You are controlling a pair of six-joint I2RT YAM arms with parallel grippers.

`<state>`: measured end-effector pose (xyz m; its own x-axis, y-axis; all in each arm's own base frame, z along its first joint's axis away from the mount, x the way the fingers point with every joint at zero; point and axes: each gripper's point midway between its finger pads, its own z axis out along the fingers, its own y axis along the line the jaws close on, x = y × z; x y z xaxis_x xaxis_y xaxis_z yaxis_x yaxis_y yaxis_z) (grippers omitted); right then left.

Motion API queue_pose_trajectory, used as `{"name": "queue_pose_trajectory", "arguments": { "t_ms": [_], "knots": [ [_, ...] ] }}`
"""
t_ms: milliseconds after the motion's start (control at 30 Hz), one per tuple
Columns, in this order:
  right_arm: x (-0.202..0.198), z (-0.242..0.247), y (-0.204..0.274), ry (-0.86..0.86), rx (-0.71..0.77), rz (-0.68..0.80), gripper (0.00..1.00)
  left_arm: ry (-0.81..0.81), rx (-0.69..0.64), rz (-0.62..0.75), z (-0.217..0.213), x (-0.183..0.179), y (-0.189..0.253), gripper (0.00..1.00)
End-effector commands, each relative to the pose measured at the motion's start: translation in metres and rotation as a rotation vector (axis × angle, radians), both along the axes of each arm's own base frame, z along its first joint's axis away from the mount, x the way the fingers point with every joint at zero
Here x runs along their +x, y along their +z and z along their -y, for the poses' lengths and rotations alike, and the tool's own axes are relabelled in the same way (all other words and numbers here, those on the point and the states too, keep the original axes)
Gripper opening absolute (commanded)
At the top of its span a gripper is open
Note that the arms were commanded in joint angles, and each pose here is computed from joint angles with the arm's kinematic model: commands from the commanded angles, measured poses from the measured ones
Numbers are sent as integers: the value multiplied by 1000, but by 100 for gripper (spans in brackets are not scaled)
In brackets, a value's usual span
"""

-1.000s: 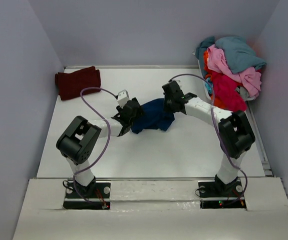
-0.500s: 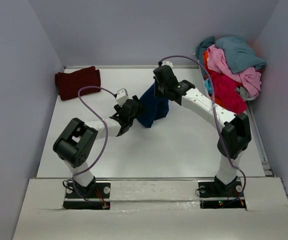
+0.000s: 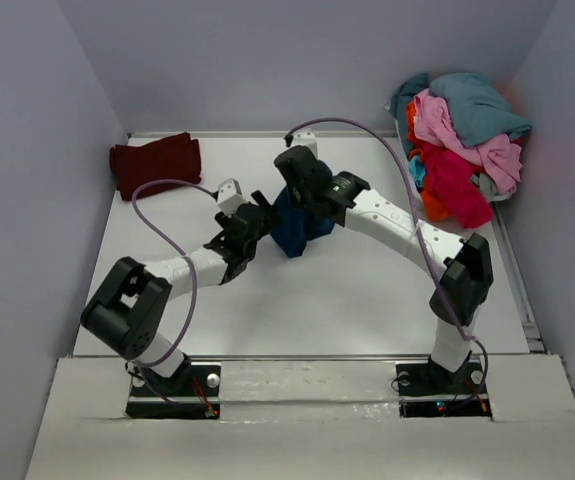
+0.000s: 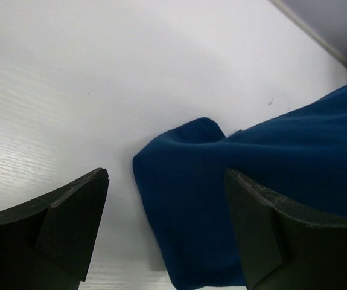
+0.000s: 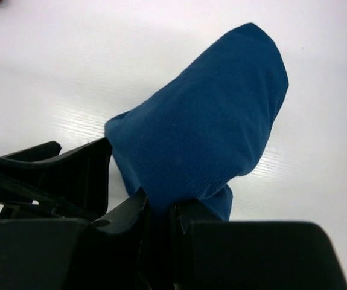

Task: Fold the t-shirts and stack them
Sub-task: Flatten out the tshirt

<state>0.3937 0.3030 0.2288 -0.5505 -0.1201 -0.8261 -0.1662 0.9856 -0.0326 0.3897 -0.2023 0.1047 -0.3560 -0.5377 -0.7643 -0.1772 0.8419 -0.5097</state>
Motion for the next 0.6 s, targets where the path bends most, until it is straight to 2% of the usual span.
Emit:
{"name": "queue_pose_trajectory", "arguments": {
  "t_ms": [0, 167, 267, 400, 500, 567],
  "knots": [
    [-17, -10, 83, -10, 34, 182, 7, 95, -93, 183, -21, -1, 64, 88],
    [-9, -14, 97, -23, 3, 227, 7, 151, -50, 207, -41, 8, 91, 87],
    [-1, -18, 128, -28, 18, 280, 7, 170, -109, 256, -53, 18, 119, 87],
    [10, -14, 152, -40, 22, 312, 7, 217, -115, 297, -76, 34, 156, 87],
    [23, -14, 151, -24, 17, 291, 7, 243, -132, 313, -100, 49, 179, 87],
    [25, -16, 177, -12, 48, 335, 7, 259, -144, 334, -110, 53, 195, 87]
  ]
}}
